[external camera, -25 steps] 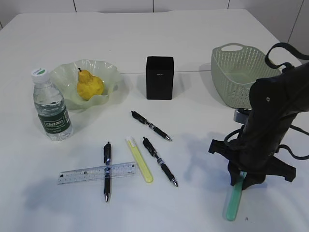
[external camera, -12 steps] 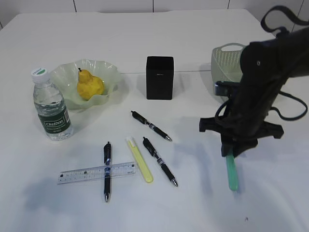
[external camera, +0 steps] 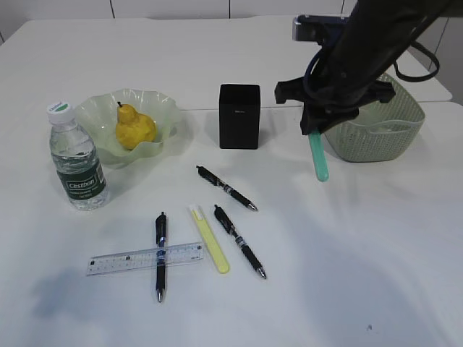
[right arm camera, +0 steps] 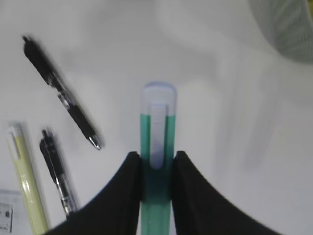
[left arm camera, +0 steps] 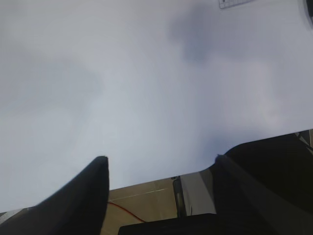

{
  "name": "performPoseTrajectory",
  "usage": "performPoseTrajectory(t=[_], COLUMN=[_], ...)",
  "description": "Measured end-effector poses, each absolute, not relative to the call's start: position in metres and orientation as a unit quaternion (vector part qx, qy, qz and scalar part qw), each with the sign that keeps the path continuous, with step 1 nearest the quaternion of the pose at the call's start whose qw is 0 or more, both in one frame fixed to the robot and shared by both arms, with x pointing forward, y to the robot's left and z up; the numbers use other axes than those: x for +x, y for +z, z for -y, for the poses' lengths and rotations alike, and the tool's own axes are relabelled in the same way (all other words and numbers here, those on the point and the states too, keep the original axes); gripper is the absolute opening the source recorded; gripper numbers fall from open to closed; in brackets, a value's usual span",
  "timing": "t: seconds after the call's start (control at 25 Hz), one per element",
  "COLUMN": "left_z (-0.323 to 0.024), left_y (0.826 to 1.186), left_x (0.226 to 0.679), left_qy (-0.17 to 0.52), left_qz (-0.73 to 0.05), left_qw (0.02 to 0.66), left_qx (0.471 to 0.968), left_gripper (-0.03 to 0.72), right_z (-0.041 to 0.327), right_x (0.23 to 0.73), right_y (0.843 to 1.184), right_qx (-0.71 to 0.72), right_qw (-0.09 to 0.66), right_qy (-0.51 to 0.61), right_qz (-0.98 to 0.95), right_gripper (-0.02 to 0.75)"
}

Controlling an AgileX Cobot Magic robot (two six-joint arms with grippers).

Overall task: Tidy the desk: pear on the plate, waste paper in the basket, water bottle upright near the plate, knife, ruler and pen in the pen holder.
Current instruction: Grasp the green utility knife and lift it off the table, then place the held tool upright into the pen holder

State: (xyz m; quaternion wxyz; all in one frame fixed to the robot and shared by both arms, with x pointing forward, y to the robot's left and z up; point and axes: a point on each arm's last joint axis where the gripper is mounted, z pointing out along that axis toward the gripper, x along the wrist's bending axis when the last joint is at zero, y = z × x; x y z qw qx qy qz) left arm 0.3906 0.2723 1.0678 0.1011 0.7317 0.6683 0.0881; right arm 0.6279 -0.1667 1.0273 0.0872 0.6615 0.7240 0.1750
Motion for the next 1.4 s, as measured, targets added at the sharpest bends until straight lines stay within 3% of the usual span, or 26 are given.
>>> performPoseTrajectory(t=[0.64,1.08,1.4], left_z=[-0.272,-0.270,-0.270], left_y=[1.068,1.071,1.072], left_x=[0.392,0.400,0.401], left_qy=[0.092,0.119,0.124], left_qz=[-0.668,-0.662,-0.661], left_qw=[0.107,0.144,0.152], left_qx=[0.731,0.726,0.725], left_gripper=[0.466,0.466,0.466], right_z=[0.164,0.157,0.146], right_x=[0.669,0.665,0.668], right_y=[1.062,1.023,1.040], right_qx=[0.528,0.445,0.360], right_qw=[0.301,0.341,0.388], right_qy=[0.329,0.404,0.531], right_qz=[-0.723,-0.722,-0.661], right_gripper=[0.172,0.172,0.172])
